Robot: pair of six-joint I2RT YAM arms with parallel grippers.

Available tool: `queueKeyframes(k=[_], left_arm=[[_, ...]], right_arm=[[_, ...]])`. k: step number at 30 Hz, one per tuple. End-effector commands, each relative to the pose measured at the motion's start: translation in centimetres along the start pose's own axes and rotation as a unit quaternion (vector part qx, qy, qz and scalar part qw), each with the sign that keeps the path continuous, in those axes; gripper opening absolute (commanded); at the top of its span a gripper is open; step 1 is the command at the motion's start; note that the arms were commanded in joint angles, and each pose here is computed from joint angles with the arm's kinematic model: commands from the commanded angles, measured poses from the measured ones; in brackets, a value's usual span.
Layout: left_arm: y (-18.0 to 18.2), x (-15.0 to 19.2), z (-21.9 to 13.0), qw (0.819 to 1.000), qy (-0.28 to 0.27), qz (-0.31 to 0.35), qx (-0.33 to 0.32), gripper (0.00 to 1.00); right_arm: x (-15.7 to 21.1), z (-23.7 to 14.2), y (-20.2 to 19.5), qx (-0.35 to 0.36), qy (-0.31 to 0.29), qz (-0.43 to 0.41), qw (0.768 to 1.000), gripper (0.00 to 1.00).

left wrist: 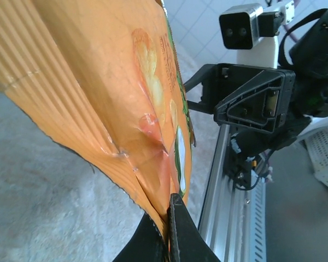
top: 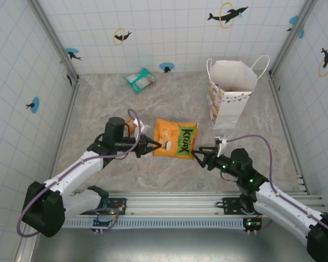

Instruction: Place the snacks into the paper bag

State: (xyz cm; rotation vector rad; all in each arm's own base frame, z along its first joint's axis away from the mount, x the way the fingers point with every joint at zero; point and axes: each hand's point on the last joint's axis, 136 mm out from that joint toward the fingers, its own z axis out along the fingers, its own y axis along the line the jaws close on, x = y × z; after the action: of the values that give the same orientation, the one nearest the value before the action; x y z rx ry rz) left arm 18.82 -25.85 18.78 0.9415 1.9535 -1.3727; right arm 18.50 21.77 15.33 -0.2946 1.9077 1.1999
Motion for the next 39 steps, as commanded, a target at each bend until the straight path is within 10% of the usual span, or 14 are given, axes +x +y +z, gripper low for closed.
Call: queueKeyframes(k=[1, 10, 22, 30, 39], left_arm=[[-1.9, -0.3, 0.5, 0.998, -0.004, 0.017, 0.057, 0.00], [-2.9, -0.3, 1.1, 0.996, 0.005, 0.026, 0.085, 0.00], [0.8, -0.3, 1.6, 1.000, 0.013, 0.009, -0.014, 0.00], [2.6, -0.6, 1.8, 0.998, 0.015, -0.029, -0.058, 0.64], [5.4, -2.7, 0.5, 0.985, -0.015, -0.054, -0.164, 0.98]], right_arm=[[-1.4, -0.4, 3.3, -0.090, -0.017, -0.013, 0.996, 0.67], [-3.0, -0.6, 5.2, -0.148, -0.007, -0.011, 0.989, 0.60], [-3.4, -0.7, 5.3, -0.149, -0.003, -0.002, 0.989, 0.12], [-5.9, -0.3, 3.9, -0.079, -0.027, 0.018, 0.996, 0.00], [-11.3, -1.5, 2.3, 0.024, -0.086, 0.017, 0.996, 0.00]])
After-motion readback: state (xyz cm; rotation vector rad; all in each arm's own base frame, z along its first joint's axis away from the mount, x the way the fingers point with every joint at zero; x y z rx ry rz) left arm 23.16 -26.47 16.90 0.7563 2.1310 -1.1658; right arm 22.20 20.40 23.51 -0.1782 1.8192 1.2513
